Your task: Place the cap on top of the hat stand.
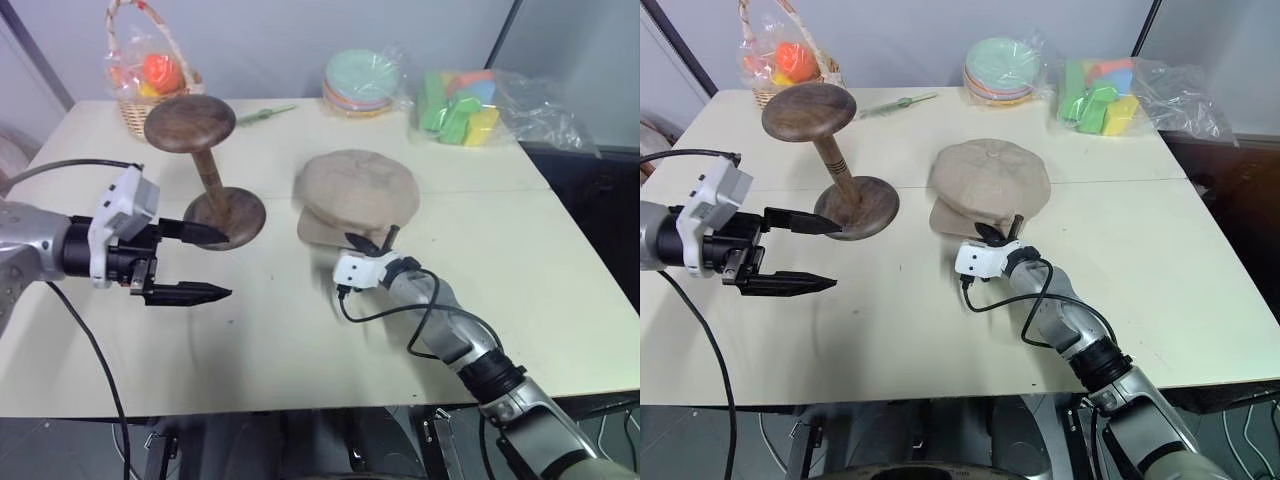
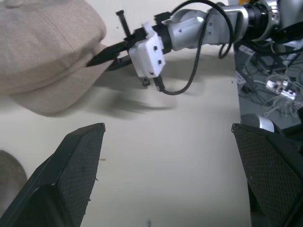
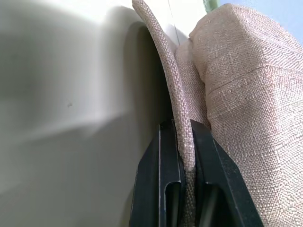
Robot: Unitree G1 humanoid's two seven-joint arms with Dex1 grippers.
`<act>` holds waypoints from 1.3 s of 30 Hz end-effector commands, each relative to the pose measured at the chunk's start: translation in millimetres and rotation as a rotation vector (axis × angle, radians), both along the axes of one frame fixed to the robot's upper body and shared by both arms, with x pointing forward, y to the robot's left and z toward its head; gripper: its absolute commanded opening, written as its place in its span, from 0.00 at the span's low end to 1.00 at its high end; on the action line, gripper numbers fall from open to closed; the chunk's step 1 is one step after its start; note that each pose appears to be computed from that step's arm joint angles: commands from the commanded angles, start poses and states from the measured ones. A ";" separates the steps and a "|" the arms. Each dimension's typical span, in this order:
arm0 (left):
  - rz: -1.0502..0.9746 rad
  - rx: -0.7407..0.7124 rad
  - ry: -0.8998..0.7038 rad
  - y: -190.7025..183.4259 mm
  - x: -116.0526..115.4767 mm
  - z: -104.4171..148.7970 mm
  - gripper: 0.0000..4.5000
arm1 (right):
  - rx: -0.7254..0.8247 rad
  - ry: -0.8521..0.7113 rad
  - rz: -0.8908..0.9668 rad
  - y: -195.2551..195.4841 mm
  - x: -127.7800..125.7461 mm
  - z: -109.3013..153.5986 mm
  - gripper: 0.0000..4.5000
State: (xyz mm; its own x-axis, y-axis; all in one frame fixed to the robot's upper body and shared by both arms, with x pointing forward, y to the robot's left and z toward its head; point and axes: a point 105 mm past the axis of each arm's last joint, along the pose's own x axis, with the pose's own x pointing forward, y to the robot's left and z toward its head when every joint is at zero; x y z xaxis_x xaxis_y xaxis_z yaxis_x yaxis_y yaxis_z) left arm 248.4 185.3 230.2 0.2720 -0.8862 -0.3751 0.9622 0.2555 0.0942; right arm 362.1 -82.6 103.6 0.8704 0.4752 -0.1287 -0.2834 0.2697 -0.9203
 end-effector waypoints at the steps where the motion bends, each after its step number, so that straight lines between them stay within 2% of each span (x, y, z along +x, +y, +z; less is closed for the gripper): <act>1: 0.117 -0.103 -0.079 10.5 3.2 23.6 1.00 | 0.061 -0.084 0.021 -12.5 0.0 47.8 0.01; 5: 0.285 -0.286 -0.159 24.9 2.6 50.8 1.00 | 0.102 -0.296 0.147 -6.3 -3.5 133.5 0.01; 8: 0.406 -0.381 -0.212 39.4 -4.6 63.2 1.00 | 0.110 -0.432 0.235 7.6 -3.6 184.2 0.01; 11: 0.525 -0.444 -0.245 57.2 -14.2 66.6 1.00 | 0.158 -0.523 0.317 29.3 -3.0 222.8 0.01; 17: 0.700 -0.489 -0.275 88.6 -35.2 66.1 1.00 | 0.269 -0.632 0.526 85.6 -15.4 266.9 0.01; 21: 0.772 -0.516 -0.311 103.0 -47.1 74.5 1.00 | 0.291 -0.618 0.678 130.9 -28.2 266.0 0.01; 25: 0.807 -0.509 -0.329 107.9 -53.0 77.4 1.00 | 0.278 -0.586 0.787 162.0 -40.5 246.4 0.01; 27: 0.817 -0.501 -0.333 109.1 -54.8 77.6 1.00 | 0.263 -0.543 0.813 170.5 -42.4 226.5 0.01; 32: 0.822 -0.492 -0.340 110.4 -55.6 80.5 1.00 | 0.203 -0.380 0.792 184.2 -34.0 167.6 0.01; 39: 0.795 -0.474 -0.329 107.2 -48.1 81.2 1.00 | 0.187 -0.307 0.690 187.8 -16.7 140.7 0.01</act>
State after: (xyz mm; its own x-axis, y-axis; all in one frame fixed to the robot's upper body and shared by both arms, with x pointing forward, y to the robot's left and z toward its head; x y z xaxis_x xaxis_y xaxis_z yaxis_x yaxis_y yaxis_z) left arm 201.2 293.0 303.9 0.8894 -0.4318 0.1501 0.4341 0.9007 0.0193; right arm 345.5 102.6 236.5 0.3486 0.9198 0.1801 -0.2055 0.2625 -0.9428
